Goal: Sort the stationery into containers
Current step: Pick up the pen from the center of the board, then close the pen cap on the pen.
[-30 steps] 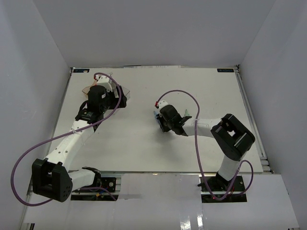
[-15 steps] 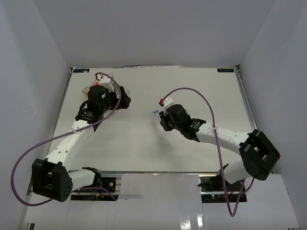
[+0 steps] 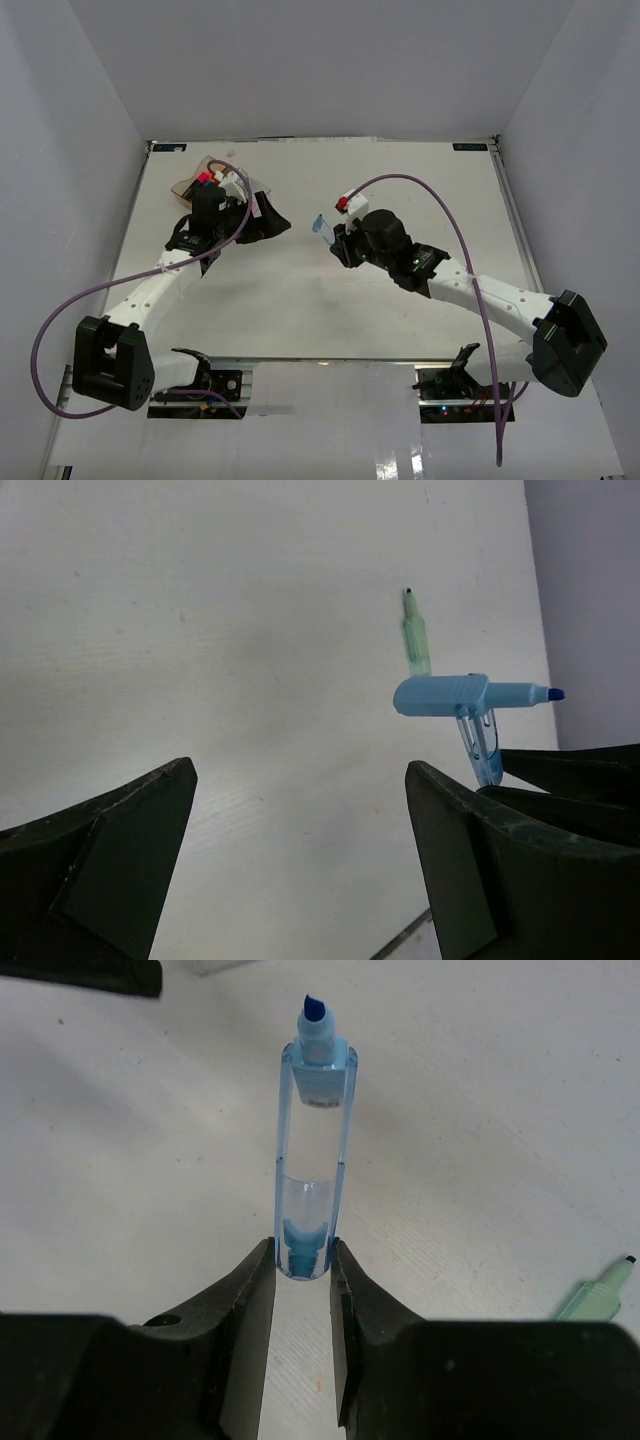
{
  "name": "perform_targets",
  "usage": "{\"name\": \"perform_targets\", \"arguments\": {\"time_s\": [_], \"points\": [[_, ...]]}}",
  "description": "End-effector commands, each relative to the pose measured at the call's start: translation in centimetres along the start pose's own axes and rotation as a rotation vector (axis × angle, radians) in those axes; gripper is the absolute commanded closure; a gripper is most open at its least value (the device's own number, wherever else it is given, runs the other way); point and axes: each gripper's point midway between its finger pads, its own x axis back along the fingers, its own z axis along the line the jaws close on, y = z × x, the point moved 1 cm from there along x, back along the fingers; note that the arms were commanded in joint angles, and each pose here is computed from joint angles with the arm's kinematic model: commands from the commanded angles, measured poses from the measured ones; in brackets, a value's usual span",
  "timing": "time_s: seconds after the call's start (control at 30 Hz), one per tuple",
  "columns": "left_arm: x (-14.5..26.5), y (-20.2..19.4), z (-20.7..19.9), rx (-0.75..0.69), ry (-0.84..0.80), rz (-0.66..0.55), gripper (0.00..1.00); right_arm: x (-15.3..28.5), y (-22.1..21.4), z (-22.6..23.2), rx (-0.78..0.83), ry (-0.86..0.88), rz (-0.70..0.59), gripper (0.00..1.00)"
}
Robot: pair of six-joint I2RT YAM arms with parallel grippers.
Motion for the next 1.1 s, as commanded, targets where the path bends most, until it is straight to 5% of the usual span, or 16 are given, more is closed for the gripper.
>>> {"name": "perform_targets", "arguments": {"time_s": [0.0,0.27,1.07], "points": [[0.4,-2.2,-2.0,0.143,-0.138,0.075,0.04,1.6,4.6,1.1,0.018,0.05,-0.115,0.77],[-0.1,-4.3,-3.5,0.238,-0.252,0.17,0.05,2.8,7.8,2.5,0.027,0.122,-0.197,0.77],[-0.3,-1.0,-6.6,0.258,-0.336,0.02,0.05,4.7,8.6,4.8,0.032,0.262,-0.258,0.78]]}}
